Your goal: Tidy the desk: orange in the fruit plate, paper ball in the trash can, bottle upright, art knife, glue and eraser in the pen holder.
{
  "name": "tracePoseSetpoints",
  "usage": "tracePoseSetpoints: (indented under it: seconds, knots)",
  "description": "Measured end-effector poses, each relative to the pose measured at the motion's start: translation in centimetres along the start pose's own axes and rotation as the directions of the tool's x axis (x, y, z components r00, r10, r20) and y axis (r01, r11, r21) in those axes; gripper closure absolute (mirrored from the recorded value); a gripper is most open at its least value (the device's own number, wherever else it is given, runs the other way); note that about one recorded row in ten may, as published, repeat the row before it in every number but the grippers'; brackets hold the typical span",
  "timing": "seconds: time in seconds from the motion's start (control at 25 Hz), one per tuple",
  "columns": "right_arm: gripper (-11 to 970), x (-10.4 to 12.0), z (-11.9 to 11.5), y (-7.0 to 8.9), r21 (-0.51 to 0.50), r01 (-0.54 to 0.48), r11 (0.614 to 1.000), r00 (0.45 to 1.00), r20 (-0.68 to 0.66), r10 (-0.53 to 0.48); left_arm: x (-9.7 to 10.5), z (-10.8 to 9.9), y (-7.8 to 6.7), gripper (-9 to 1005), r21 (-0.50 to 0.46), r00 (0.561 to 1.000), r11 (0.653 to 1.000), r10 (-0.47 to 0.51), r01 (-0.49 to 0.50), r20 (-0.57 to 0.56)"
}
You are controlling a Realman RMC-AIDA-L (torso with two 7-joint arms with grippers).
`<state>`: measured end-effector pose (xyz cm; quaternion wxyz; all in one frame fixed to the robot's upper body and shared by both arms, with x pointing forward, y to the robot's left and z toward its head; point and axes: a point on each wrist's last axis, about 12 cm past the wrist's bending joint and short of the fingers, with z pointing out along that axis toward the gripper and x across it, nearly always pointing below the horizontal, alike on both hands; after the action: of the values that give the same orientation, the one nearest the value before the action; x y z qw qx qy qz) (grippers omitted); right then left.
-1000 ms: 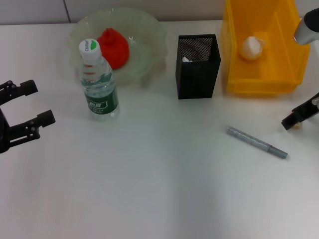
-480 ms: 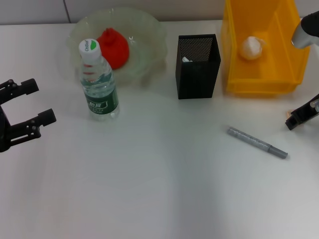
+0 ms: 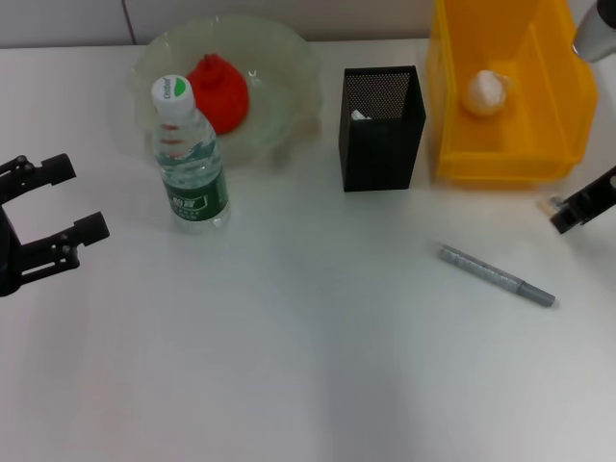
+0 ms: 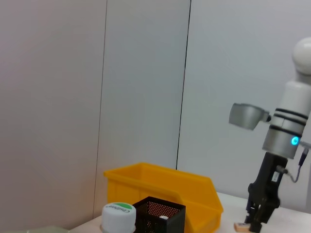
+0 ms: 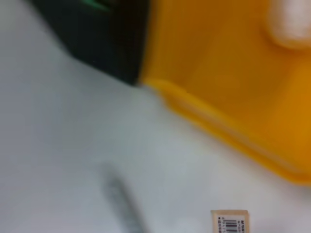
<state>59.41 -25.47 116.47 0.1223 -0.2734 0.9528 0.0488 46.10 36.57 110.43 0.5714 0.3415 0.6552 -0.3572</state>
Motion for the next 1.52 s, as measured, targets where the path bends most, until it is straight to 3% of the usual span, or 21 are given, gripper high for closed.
tracePoseSetpoints:
  seconds: [0.16, 0.24, 0.48, 0.68, 0.92, 1.36, 1.52]
  knots:
    - [711, -0.6, -1.5, 1.9, -0.119, 0.077, 0.99, 0.996, 0.042, -0.073, 0.1, -0.1, -0.1, 195, -0.004, 1.0, 1.0, 0.003, -0.003, -0.001]
    - [710, -1.2, -2.1, 2.4, -0.133, 0.106, 0.985, 0.993, 0.066, -0.098, 0.1, -0.1, -0.1, 195, -0.004, 1.0, 1.0, 0.003, -0.003, -0.001]
    - [705, -3.9, -3.6, 2.5, -0.037, 0.154, 0.987, 0.965, 0.22, -0.142, 0.2, -0.2, -0.2, 195, -0.004, 1.0, 1.0, 0.004, -0.004, 0.0]
    - [701, -6.8, -3.1, 3.8, 0.005, 0.226, 0.974, 0.907, 0.364, -0.213, 0.3, -0.1, -0.2, 195, -0.004, 1.0, 1.0, 0.008, -0.008, 0.002]
    - [696, -8.9, -1.4, 5.5, 0.004, 0.29, 0.957, 0.889, 0.369, -0.271, 0.3, 0.0, -0.2, 195, -0.006, 1.0, 1.0, 0.009, -0.009, 0.002]
    - [688, -9.9, -0.6, 5.7, 0.044, 0.295, 0.955, 0.872, 0.396, -0.288, 0.4, 0.1, 0.1, 195, -0.024, 1.0, 1.0, 0.011, -0.011, -0.006]
    - [457, -9.0, -2.8, 6.3, 0.027, 0.289, 0.957, 0.888, 0.366, -0.278, 0.3, 0.1, 0.2, 195, -0.024, 1.0, 1.0, 0.014, -0.014, -0.006]
